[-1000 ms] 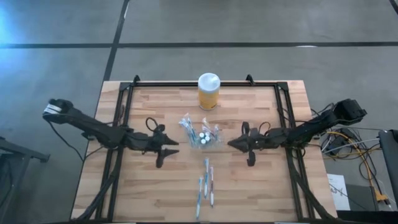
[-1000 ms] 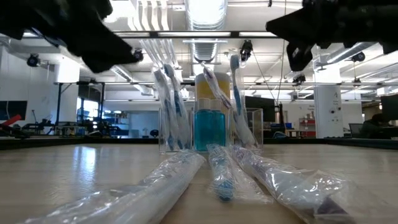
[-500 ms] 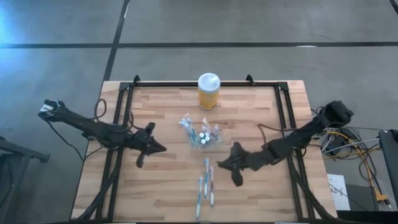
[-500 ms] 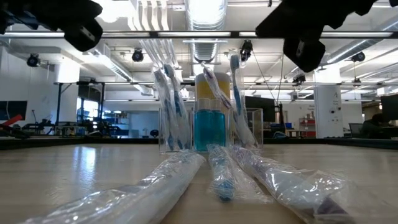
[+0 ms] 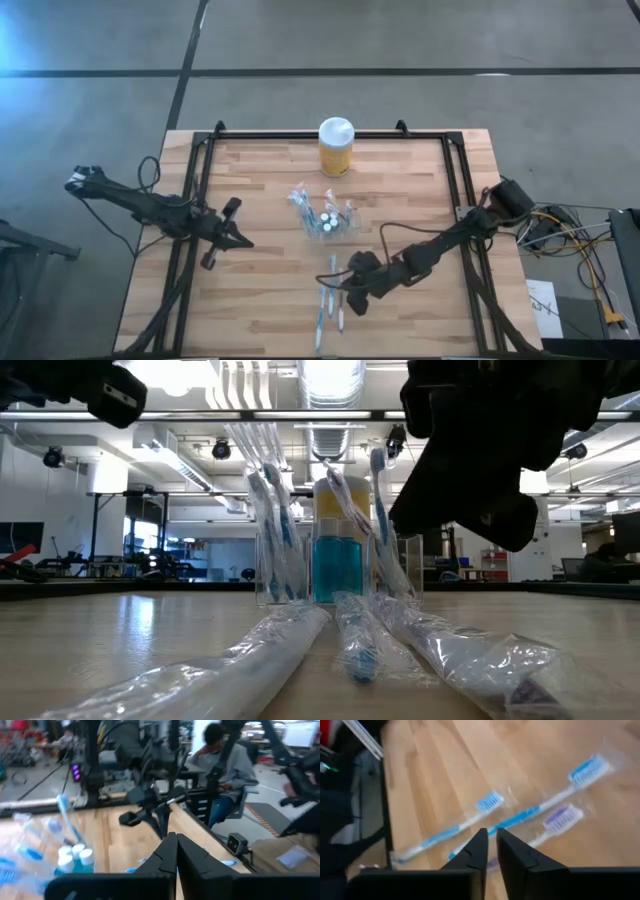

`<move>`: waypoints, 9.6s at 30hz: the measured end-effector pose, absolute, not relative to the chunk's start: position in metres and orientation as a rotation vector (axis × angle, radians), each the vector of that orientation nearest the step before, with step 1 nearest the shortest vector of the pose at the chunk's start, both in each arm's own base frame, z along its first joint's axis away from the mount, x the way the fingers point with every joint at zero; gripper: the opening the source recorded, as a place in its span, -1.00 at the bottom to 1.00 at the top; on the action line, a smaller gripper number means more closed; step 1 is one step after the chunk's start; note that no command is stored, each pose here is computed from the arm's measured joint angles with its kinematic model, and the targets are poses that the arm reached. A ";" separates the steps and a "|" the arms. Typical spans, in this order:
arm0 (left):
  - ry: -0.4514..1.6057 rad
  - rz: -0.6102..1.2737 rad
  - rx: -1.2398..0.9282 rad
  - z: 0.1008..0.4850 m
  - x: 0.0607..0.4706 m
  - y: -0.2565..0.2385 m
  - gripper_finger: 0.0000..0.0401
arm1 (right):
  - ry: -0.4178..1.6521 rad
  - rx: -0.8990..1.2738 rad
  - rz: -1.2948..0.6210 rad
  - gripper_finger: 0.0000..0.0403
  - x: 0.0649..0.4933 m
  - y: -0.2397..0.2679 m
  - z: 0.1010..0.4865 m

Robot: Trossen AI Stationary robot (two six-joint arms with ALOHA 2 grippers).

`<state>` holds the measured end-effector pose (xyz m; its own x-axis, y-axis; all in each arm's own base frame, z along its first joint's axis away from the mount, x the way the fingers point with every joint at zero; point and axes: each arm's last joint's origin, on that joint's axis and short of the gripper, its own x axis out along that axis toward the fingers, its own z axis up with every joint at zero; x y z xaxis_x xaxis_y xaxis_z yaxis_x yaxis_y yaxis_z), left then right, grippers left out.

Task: Pick & Place toothbrushing station
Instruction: Put the violet toothbrush into the transparent organizer, then put the blue toothbrush into the transparent organizer

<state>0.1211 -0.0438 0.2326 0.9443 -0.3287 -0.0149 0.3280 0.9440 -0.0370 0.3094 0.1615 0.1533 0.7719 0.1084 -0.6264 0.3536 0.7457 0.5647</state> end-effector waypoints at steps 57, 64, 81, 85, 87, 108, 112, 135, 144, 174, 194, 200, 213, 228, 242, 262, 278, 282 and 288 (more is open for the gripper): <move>0.112 -0.298 -0.082 0.196 0.080 -0.028 -0.97 | 1.014 0.599 -0.407 -0.34 0.350 0.157 0.113; 0.125 -0.296 -0.085 0.195 0.080 -0.028 -0.93 | 1.077 0.524 -0.413 -0.78 0.344 0.154 0.113; 0.141 -0.290 -0.086 0.194 0.080 -0.028 -0.93 | 0.923 0.354 -0.342 -0.97 0.316 0.150 0.194; 0.141 -0.289 -0.086 0.194 0.080 -0.028 -0.97 | 0.835 0.335 -0.311 -0.97 0.306 0.154 0.220; 0.140 -0.288 -0.086 0.194 0.080 -0.028 -0.98 | 0.780 0.302 -0.301 -0.97 0.299 0.157 0.232; 0.126 -0.292 -0.056 0.194 0.081 -0.028 -0.93 | 0.040 -0.086 0.047 -0.96 0.197 0.126 0.314; 0.127 -0.292 -0.056 0.194 0.081 -0.028 -0.93 | -0.039 -0.053 0.043 -0.96 0.174 0.103 0.301; 0.120 -0.265 -0.062 0.195 0.081 -0.027 -0.97 | -0.272 -0.011 0.040 -0.96 0.098 0.050 0.227; 0.104 -0.265 -0.076 0.197 0.081 -0.027 -0.92 | -0.312 0.005 -0.018 -0.96 0.097 0.048 0.230; 0.089 -0.139 -0.078 0.197 0.082 -0.024 -0.97 | -0.291 -0.194 -0.027 -0.96 0.221 0.047 0.307; 0.089 -0.139 -0.079 0.197 0.082 -0.024 -0.96 | -0.326 -0.091 -0.192 -0.96 0.246 0.022 0.191; 0.090 -0.139 -0.080 0.197 0.082 -0.024 -0.92 | -0.248 -0.108 -0.252 -0.96 0.263 0.023 0.173; 0.096 -0.144 -0.079 0.197 0.082 -0.024 -0.96 | -0.153 -0.151 -0.328 -0.96 0.282 0.023 0.149; 0.096 -0.143 -0.081 0.197 0.082 -0.024 -0.97 | -0.091 -0.192 -0.368 -0.96 0.267 0.032 0.139; 0.093 -0.143 -0.071 0.197 0.082 -0.024 -0.97 | -0.015 -0.198 -0.417 -0.96 0.245 0.056 0.127; 0.086 -0.143 -0.079 0.198 0.082 -0.024 -0.96 | 0.104 -0.108 -0.415 -0.96 0.242 0.060 0.111; 0.084 -0.142 -0.092 0.198 0.082 -0.024 -0.90 | -0.006 -0.050 -0.372 -0.61 0.234 0.067 0.141; 0.085 -0.146 -0.089 0.198 0.082 -0.024 -0.90 | -0.075 -0.025 -0.331 -0.44 0.222 0.073 0.161; 0.066 -0.146 -0.045 0.200 0.082 -0.024 -0.90 | -0.179 0.017 -0.178 -0.37 0.190 0.072 0.188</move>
